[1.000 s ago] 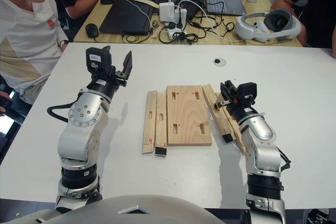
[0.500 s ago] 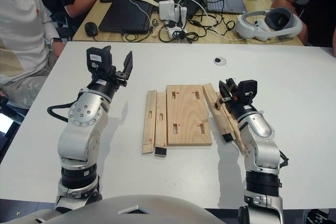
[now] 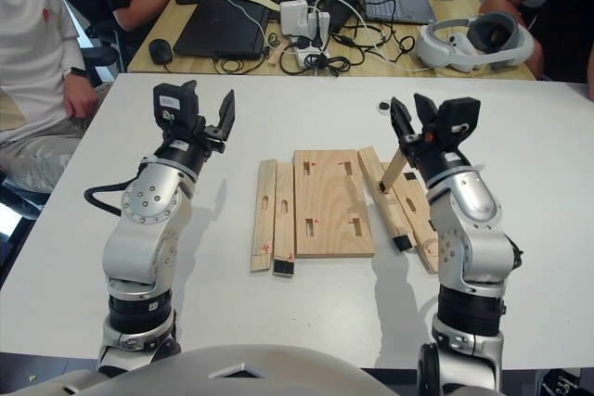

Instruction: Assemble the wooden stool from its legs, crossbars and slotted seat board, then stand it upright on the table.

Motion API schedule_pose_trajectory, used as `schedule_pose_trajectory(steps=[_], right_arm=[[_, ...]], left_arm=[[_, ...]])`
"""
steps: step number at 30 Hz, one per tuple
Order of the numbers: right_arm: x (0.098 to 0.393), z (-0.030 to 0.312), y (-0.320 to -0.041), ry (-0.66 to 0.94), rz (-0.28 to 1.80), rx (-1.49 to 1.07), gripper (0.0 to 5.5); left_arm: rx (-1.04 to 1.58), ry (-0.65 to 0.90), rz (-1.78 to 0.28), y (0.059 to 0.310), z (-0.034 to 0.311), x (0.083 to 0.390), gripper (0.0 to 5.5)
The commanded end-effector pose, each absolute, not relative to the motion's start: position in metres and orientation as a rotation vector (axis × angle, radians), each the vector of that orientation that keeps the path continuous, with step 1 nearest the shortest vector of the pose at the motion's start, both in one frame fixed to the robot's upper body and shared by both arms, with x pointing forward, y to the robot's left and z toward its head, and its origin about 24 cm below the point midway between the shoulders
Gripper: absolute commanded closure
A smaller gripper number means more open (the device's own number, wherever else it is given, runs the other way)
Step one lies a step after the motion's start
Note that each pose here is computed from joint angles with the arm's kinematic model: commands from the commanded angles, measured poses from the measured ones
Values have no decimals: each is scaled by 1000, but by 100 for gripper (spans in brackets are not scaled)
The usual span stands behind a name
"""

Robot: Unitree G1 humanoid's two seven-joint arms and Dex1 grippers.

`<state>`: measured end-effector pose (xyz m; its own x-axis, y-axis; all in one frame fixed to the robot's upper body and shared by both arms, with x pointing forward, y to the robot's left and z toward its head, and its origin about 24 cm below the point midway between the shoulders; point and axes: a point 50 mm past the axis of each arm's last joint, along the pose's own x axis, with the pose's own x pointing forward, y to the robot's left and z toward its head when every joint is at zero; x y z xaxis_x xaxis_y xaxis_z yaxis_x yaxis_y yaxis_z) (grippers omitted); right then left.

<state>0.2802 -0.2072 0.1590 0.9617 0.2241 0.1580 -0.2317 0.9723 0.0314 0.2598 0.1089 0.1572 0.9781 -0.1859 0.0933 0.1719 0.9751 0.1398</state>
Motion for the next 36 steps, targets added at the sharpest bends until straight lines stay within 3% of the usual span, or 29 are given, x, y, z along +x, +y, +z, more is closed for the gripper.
schedule_pose_trajectory(steps=[1, 11, 14, 18, 21, 23, 27, 36], right_arm=[[302, 206, -192, -256, 254, 44, 354], [303, 299, -182, -525, 285, 50, 354], [305, 310, -186, -561, 269, 45, 354], [321, 223, -201, -225, 215, 51, 354], [303, 98, -217, 404, 230, 64, 354], [285, 65, -222, 579, 254, 64, 354], [293, 80, -219, 483, 273, 23, 354], [306, 185, -201, -135, 311, 343, 354]], left_arm=[[136, -111, -174, 108, 158, 260, 244], [138, -109, -175, 109, 158, 261, 244], [139, -111, -174, 109, 158, 262, 244], [137, -112, -174, 107, 158, 262, 244], [136, -112, -189, 105, 158, 263, 244], [139, -110, -197, 105, 158, 263, 244], [137, -113, -187, 106, 158, 263, 244], [137, -117, -188, 106, 160, 263, 244]])
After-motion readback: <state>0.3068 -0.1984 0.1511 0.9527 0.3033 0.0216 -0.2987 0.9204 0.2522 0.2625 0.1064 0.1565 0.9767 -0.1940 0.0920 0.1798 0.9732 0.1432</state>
